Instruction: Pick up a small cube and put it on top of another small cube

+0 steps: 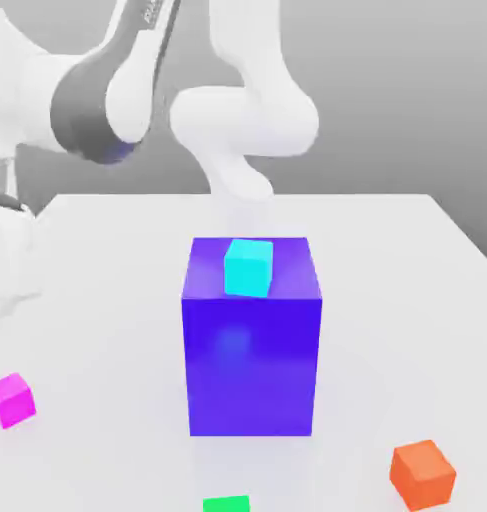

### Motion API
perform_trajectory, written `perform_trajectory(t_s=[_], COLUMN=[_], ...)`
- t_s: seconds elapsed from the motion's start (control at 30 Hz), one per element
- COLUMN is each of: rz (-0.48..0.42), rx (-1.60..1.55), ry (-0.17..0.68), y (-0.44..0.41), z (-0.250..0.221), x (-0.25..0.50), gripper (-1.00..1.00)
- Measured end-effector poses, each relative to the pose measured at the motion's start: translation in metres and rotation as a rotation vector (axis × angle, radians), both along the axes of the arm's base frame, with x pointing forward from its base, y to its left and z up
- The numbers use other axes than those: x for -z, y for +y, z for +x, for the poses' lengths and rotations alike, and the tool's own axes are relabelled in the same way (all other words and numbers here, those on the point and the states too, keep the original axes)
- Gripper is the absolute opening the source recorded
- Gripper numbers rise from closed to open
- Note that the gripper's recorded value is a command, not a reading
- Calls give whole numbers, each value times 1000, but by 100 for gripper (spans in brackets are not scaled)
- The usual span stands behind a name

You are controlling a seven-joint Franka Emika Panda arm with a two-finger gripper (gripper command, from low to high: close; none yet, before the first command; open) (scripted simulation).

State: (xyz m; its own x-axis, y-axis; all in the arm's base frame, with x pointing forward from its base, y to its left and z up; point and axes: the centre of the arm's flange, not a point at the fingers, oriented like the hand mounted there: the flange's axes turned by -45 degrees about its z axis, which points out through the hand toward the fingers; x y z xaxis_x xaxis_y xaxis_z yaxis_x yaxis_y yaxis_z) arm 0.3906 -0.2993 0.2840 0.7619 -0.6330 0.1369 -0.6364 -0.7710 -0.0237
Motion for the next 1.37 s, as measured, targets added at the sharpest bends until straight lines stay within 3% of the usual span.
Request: perform_trajectory(t_s=[0.13,0.3,0.33,0.57,0.73,1.0,1.13,1.23,1.27,1.37], rz=[61,75,76,76,77,69,56,51,50,50], rx=[95,120,121,121,118,-154,-270,-308,-311,-311], ry=[94,116,117,117,117,129,129,130,130,130], y=[-23,-29,-29,-29,-28,146,244,278,281,281], z=[-42,-54,-55,-55,-53,95,134,144,145,145], x=[74,141,151,153,100,63,56,93,101,101], gripper=[0,0,-100,-100,-100,-100,-100,-100,100,100])
